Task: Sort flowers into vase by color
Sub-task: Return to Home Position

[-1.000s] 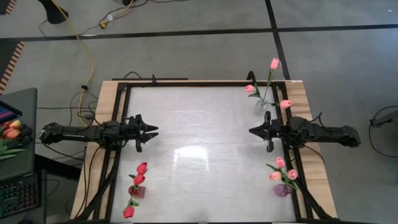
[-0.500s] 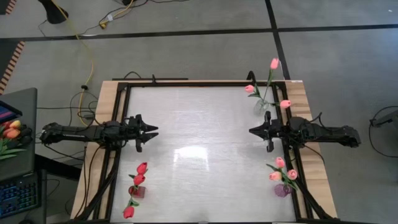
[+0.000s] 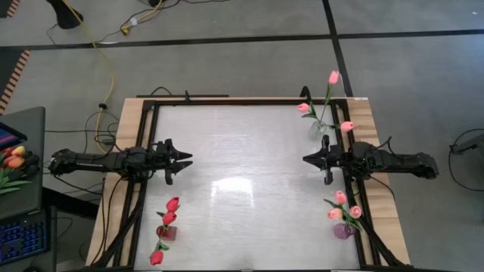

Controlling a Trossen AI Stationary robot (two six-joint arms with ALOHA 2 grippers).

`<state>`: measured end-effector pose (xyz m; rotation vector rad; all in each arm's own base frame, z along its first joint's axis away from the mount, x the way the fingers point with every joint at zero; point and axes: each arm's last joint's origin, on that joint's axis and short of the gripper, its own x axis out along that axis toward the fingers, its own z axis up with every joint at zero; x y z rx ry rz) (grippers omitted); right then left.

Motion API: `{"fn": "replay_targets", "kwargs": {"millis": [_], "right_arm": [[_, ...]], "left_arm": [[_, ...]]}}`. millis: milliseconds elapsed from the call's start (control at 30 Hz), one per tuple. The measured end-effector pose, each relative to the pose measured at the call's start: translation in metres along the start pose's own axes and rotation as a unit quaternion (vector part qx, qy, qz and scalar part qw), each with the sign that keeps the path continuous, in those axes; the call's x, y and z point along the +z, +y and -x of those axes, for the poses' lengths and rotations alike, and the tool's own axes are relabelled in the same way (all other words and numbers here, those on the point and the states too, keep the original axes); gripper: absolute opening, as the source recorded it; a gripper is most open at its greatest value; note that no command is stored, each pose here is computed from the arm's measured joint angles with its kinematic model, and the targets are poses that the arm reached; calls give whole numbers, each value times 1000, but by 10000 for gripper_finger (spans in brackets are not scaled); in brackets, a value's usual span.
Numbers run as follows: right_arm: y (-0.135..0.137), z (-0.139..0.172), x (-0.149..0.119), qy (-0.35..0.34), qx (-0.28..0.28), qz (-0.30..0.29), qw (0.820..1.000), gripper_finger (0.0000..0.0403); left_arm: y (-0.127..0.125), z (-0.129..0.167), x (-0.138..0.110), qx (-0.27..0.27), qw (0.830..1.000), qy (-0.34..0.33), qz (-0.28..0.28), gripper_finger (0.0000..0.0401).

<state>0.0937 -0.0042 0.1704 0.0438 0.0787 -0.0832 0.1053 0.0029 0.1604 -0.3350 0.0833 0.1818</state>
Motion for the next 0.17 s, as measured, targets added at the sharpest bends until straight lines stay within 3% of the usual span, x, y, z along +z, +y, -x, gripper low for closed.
{"fn": "replay_targets", "kwargs": {"millis": [167], "right_arm": [[0,0,0,0,0,0,1000,50]], "left_arm": [[0,0,0,0,1000,0,0,139]]}}
